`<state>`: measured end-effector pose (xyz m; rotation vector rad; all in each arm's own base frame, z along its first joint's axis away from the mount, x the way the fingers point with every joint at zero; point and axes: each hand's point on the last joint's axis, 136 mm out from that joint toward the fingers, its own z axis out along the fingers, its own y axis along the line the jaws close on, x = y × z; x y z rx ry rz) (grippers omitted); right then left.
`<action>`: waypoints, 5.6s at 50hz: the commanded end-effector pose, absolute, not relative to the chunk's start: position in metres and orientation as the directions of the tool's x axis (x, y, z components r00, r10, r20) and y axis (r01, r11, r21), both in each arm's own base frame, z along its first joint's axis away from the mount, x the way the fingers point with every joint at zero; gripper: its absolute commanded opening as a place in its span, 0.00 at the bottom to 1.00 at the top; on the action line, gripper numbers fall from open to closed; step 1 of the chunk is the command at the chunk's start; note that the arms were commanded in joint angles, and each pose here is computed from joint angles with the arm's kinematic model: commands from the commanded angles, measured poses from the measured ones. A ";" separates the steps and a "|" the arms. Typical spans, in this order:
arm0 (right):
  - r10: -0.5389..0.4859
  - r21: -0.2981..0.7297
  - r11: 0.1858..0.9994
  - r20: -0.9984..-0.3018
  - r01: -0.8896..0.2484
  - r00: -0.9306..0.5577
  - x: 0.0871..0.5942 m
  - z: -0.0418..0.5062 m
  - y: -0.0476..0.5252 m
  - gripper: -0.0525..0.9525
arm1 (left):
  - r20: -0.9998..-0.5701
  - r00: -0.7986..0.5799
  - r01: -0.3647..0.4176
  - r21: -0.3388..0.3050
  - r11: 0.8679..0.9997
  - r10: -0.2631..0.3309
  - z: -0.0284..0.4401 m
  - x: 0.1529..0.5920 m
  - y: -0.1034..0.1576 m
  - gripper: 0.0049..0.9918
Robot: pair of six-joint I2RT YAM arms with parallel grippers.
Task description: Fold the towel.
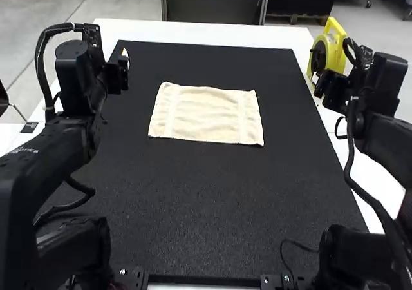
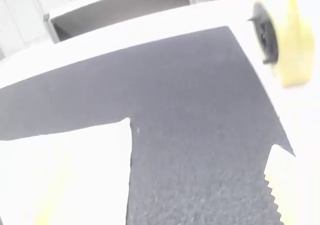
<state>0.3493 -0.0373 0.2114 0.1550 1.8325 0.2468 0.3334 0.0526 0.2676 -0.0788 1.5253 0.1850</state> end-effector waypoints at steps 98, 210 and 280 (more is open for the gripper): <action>0.145 0.284 0.931 -0.863 -0.228 -0.484 0.484 0.065 0.087 0.96 | -0.977 -0.212 0.187 -0.058 0.981 -0.017 0.093 0.496 0.035 0.95; 0.076 0.269 0.930 -0.807 -0.249 -0.586 0.614 0.026 0.087 0.95 | -0.813 -0.578 0.288 -0.113 0.951 0.078 0.049 0.644 0.009 0.91; 0.071 0.298 0.912 -0.792 -0.282 -0.607 0.631 0.011 0.117 0.95 | -0.747 -0.658 0.333 -0.173 0.927 0.098 0.018 0.650 -0.022 0.91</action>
